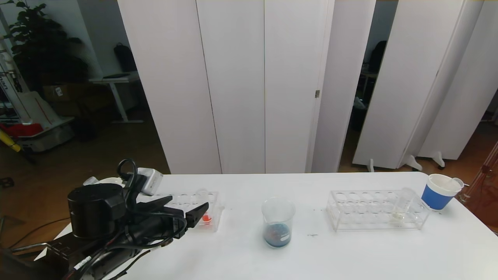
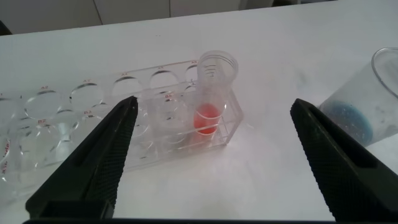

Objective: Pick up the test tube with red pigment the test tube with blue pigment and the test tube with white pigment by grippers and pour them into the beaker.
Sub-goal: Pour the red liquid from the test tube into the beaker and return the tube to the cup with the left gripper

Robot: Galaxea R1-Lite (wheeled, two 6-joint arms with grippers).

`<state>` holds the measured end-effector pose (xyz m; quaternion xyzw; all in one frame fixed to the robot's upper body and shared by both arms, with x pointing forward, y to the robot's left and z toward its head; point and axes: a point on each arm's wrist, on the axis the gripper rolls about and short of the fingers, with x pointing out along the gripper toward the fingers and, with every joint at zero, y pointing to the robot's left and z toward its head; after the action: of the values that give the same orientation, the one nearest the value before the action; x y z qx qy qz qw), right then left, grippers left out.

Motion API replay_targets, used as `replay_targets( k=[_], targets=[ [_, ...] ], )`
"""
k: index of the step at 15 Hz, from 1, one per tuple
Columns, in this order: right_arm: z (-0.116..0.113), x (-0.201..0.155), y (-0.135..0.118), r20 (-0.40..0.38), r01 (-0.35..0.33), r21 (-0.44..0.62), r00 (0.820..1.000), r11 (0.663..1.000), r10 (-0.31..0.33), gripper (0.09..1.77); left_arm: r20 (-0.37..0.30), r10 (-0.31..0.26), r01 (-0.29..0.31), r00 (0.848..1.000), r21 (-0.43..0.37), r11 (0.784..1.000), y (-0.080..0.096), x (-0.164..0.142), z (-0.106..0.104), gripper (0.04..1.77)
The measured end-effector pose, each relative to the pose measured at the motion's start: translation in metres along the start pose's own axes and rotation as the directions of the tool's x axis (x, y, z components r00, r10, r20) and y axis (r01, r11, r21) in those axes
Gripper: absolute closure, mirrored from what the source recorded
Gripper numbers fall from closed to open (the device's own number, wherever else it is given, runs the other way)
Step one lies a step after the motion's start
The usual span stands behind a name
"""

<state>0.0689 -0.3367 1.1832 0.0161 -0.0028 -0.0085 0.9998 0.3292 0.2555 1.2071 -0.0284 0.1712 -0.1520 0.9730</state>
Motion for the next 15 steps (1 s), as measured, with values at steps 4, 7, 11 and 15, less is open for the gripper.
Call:
replay_targets(
  k=[4,7,11,15],
  targets=[
    [0.000,0.000,0.000,0.000,0.000,0.000,1.000,1.000,0.000,0.11,0.007,0.007,-0.007,1.000,-0.015,1.000,0.001,0.012,-0.005,0.06],
    [0.000,0.000,0.000,0.000,0.000,0.000,1.000,1.000,0.000,0.11,0.015,0.021,-0.021,1.000,-0.012,1.000,-0.002,0.021,-0.010,0.06],
    [0.000,0.000,0.000,0.000,0.000,0.000,1.000,1.000,0.000,0.11,0.015,0.055,-0.054,0.998,-0.045,0.998,-0.011,0.035,-0.015,0.06],
    [0.000,0.000,0.000,0.000,0.000,0.000,1.000,1.000,0.000,0.11,0.034,0.099,-0.097,0.995,-0.051,0.994,-0.014,0.047,-0.017,0.06]
  ],
)
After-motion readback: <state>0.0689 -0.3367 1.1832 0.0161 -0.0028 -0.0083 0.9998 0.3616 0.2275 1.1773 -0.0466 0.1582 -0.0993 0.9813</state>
